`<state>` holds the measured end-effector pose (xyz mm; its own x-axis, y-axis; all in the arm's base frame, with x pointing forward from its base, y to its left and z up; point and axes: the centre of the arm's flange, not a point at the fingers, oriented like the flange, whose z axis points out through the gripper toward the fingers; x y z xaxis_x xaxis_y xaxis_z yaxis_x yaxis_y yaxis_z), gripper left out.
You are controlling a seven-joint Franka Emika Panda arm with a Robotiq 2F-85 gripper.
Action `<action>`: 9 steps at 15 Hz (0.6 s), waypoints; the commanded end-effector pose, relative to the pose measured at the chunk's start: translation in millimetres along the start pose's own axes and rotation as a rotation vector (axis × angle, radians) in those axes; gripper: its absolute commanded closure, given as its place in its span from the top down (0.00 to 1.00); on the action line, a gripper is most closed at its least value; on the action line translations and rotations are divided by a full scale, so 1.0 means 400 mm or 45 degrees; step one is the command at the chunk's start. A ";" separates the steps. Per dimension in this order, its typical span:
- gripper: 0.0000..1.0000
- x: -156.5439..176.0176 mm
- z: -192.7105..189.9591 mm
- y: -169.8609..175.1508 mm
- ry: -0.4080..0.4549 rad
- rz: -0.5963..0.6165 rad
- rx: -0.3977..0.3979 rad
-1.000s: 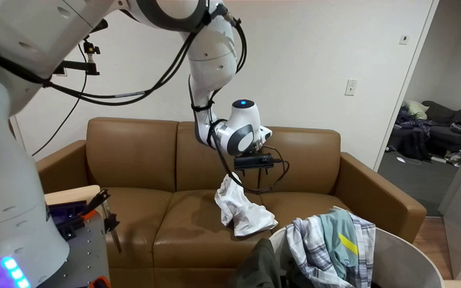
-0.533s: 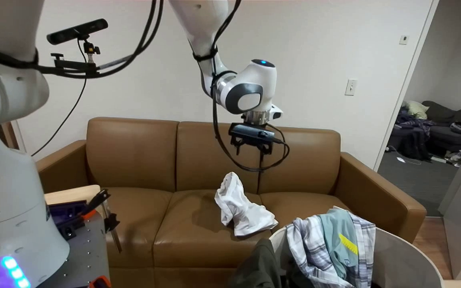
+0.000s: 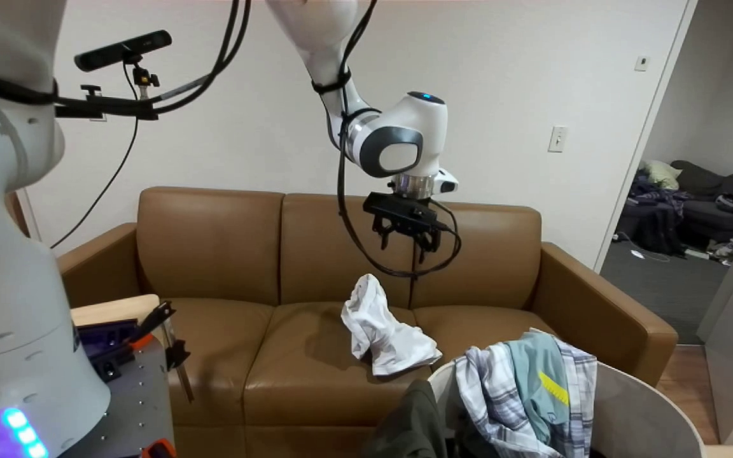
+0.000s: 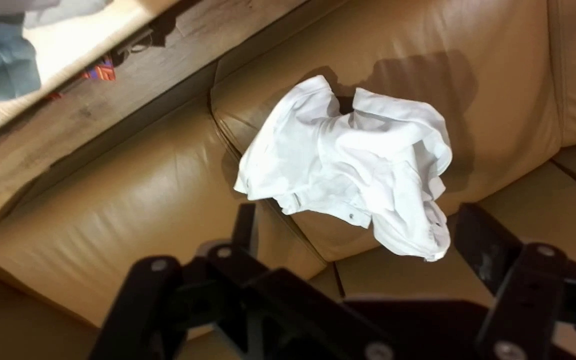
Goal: Remove the white short from the laundry bag and put it on the seat of the couch
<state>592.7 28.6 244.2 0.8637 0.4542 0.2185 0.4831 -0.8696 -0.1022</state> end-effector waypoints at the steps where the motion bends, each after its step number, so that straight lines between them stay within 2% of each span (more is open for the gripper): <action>1: 1.00 -0.057 -0.079 0.002 -0.062 0.242 -0.063; 4: 1.00 -0.116 -0.089 0.033 -0.125 0.434 -0.106; 6: 1.00 -0.154 -0.067 0.066 -0.211 0.549 -0.077; 7: 1.00 -0.122 -0.067 0.067 -0.138 0.457 -0.087; 9: 1.00 -0.151 -0.059 0.082 -0.184 0.512 -0.080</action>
<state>553.0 -32.2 250.3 0.9950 0.0944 0.0340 0.0972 -0.9911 -0.0913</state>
